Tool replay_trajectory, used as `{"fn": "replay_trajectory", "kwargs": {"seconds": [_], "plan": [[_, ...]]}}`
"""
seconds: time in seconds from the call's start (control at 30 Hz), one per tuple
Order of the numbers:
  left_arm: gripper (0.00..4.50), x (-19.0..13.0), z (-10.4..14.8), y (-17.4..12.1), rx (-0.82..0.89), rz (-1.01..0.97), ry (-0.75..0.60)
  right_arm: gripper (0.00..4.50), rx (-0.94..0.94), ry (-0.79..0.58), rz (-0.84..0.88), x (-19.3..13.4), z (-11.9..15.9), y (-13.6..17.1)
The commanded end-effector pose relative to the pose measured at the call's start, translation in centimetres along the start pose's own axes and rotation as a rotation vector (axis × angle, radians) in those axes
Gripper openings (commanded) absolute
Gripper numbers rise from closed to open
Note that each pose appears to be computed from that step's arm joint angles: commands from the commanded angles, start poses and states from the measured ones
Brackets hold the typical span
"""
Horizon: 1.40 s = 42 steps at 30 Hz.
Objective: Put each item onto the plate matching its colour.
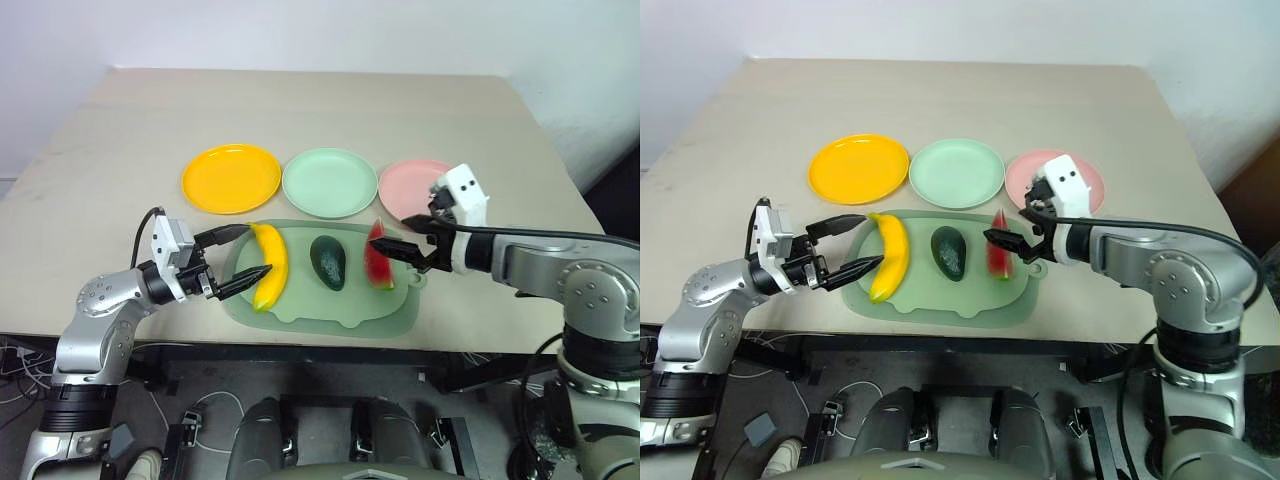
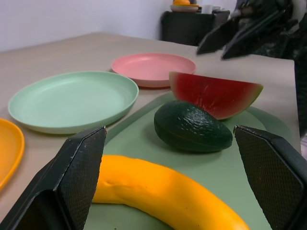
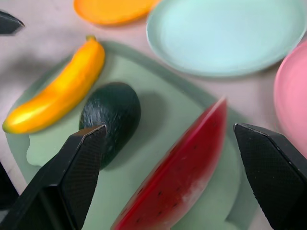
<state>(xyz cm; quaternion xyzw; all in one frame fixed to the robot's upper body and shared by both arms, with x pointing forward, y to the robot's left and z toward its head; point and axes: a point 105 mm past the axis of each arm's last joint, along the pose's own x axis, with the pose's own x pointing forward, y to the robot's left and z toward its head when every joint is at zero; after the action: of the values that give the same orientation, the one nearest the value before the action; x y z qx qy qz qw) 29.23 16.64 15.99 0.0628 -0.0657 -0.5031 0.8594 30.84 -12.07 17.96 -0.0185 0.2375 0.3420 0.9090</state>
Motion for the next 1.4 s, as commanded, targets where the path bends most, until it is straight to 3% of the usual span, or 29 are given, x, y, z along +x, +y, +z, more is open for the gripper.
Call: {"fn": "replay_trajectory", "kwargs": {"seconds": [0.03, 0.6, 1.07, 1.2, 1.3, 1.4], "plan": [[4.47, 0.4, 0.7, 0.3, 0.038, -0.011, -0.018, 4.5, 0.006, 0.023, -0.046, 0.5, 0.7, 0.0], [4.47, 1.0, 0.1, 0.1, 0.04, -0.002, -0.026, 4.5, -0.02, 0.288, -0.233, 3.9, -2.6, -2.0], [4.47, 0.3, -0.3, 0.3, 0.049, 0.02, -0.01, 4.5, -0.101, 0.404, -0.187, 4.0, -4.6, -1.5], [4.5, 0.3, -0.4, 0.3, 0.05, 0.023, -0.009, 3.62, -0.113, 0.423, -0.159, 4.0, -5.2, -1.1], [4.5, 0.3, -0.4, 0.3, 0.05, 0.025, -0.01, 2.62, -0.115, 0.427, -0.144, 4.1, -5.3, -0.9], [4.5, 0.2, -0.5, 0.4, 0.054, 0.028, -0.004, 2.48, -0.112, 0.419, -0.14, 3.8, -5.0, -1.0]]}}
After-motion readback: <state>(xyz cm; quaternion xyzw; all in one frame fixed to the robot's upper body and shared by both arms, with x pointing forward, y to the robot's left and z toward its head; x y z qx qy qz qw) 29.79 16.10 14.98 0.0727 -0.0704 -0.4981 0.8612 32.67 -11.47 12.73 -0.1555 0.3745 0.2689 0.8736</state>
